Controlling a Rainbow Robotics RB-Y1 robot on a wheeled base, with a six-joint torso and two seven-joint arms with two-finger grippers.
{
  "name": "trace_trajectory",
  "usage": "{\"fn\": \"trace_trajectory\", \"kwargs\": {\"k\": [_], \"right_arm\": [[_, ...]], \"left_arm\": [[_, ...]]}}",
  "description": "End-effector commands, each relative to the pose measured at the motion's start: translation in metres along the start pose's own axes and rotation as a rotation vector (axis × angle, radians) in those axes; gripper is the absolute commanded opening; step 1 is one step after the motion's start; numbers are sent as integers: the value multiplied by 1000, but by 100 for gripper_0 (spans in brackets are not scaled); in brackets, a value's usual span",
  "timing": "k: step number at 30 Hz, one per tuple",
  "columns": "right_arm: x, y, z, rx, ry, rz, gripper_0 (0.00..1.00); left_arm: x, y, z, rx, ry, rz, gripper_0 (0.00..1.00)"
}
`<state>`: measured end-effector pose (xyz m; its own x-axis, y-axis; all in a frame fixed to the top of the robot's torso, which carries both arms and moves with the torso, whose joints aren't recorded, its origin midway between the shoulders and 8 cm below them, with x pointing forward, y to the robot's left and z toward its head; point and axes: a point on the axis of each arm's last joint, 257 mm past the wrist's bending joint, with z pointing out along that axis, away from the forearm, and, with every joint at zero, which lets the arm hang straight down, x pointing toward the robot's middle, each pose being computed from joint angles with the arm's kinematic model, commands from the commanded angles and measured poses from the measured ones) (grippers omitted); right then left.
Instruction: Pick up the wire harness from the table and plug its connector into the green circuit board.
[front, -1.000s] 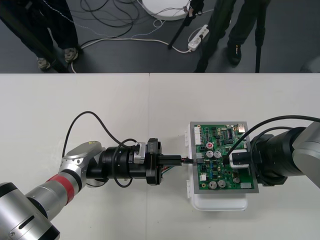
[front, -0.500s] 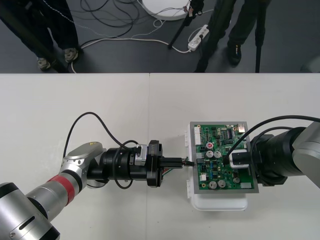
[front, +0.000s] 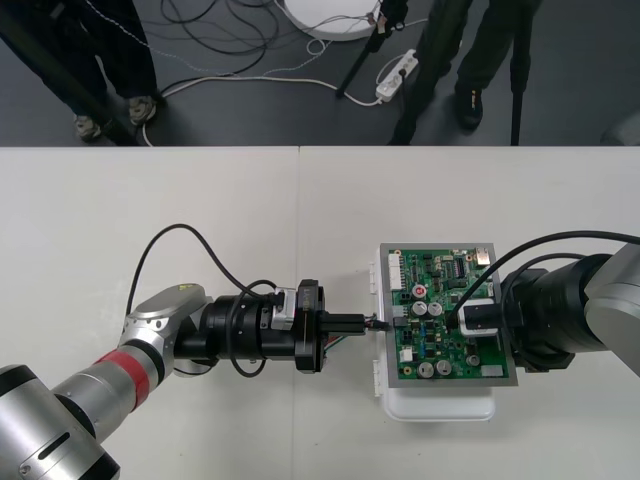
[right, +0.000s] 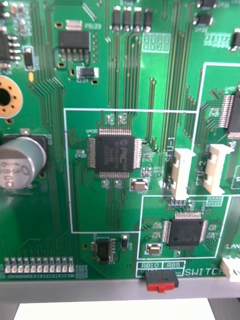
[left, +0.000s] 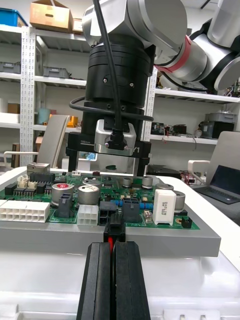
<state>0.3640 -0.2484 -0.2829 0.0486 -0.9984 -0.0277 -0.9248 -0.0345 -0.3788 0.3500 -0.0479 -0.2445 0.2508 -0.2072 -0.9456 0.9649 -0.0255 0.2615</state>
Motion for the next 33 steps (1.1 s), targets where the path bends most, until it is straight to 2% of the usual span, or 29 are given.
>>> {"fn": "trace_trajectory", "kwargs": {"k": [1, 33], "right_arm": [[-14, -11, -8, 35, -15, 16, 100], [-22, -10, -7, 33, -34, 20, 100]], "left_arm": [[-6, 9, 18, 12, -7, 140, 0], [-8, 12, 24, 7, -13, 143, 0]]}}
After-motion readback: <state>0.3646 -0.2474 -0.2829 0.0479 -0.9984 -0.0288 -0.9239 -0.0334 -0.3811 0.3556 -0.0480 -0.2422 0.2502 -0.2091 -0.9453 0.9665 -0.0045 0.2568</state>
